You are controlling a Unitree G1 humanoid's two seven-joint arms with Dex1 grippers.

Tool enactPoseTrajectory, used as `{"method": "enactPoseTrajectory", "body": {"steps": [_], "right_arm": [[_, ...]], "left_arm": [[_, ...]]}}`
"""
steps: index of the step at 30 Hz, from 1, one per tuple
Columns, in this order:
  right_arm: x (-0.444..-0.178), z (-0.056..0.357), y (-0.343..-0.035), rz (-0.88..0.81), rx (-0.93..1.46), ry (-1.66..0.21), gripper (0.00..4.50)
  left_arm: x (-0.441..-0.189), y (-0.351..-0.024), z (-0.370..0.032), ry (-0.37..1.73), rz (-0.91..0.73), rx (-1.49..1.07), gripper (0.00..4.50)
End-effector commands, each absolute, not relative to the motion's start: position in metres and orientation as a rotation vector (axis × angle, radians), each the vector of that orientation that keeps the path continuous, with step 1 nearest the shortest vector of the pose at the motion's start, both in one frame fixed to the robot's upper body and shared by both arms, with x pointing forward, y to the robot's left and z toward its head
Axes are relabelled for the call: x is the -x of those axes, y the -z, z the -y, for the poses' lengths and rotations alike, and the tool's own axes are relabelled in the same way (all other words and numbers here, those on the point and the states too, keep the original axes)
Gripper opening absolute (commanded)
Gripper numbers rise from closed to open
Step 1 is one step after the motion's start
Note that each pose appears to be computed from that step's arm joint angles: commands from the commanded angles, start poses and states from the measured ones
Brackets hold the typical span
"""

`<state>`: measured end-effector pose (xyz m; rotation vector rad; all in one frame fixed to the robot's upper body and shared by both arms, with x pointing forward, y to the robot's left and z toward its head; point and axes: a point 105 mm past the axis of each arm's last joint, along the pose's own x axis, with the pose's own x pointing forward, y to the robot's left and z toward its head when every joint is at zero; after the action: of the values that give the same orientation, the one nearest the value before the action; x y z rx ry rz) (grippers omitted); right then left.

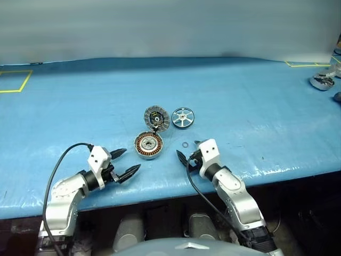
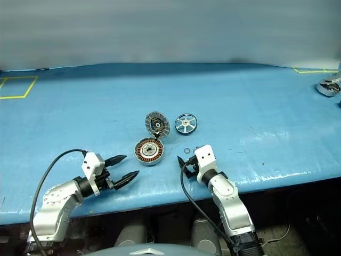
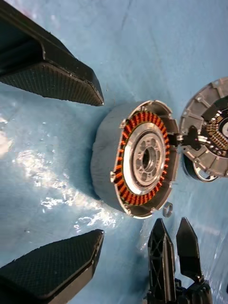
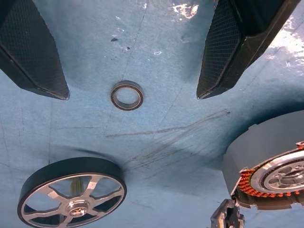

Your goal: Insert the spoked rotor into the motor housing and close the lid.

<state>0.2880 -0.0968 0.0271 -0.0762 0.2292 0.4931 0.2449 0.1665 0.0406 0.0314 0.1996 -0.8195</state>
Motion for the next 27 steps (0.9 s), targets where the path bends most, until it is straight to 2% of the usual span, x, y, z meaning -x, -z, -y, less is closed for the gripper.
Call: {"method": "enactPoseTrajectory", "body": {"steps": [1,5,9,14,17,20,22,27], "right_arm": [[-0.293,0.094,-0.032,-0.202,0.087,-0.507,4.50],[-0.299,0.091,-0.026,-0.217,0.087,-0.506,4.50],[-0.302,0.093,-0.017,-0.246,0.082,-0.465,3.56],[-0.293,0.094,-0.007,-0.288,0.088,-0.469,1.93],[-0.290,0.097,-0.005,-0.299,0.079,-0.460,1.93],[-0.288,0.096,-0.005,-0.303,0.065,-0.467,1.35],[-0.287,0.098,-0.004,-0.309,0.070,-0.461,0.75],[-0.288,0.096,-0.007,-0.302,0.072,-0.469,0.75]], "left_arm": [[-0.241,-0.050,-0.149,0.893,-0.084,-0.021,4.42],[-0.242,-0.054,-0.145,0.914,-0.032,-0.077,4.42],[-0.242,-0.058,-0.145,0.932,0.016,-0.114,4.45],[-0.238,-0.061,-0.144,0.960,0.034,-0.113,4.45],[-0.235,-0.062,-0.141,0.992,0.030,-0.096,4.45],[-0.232,-0.061,-0.141,1.012,0.013,-0.101,4.45],[-0.232,-0.061,-0.142,1.015,0.010,-0.103,4.45],[-0.232,-0.062,-0.144,1.010,0.015,-0.117,4.45]]}}
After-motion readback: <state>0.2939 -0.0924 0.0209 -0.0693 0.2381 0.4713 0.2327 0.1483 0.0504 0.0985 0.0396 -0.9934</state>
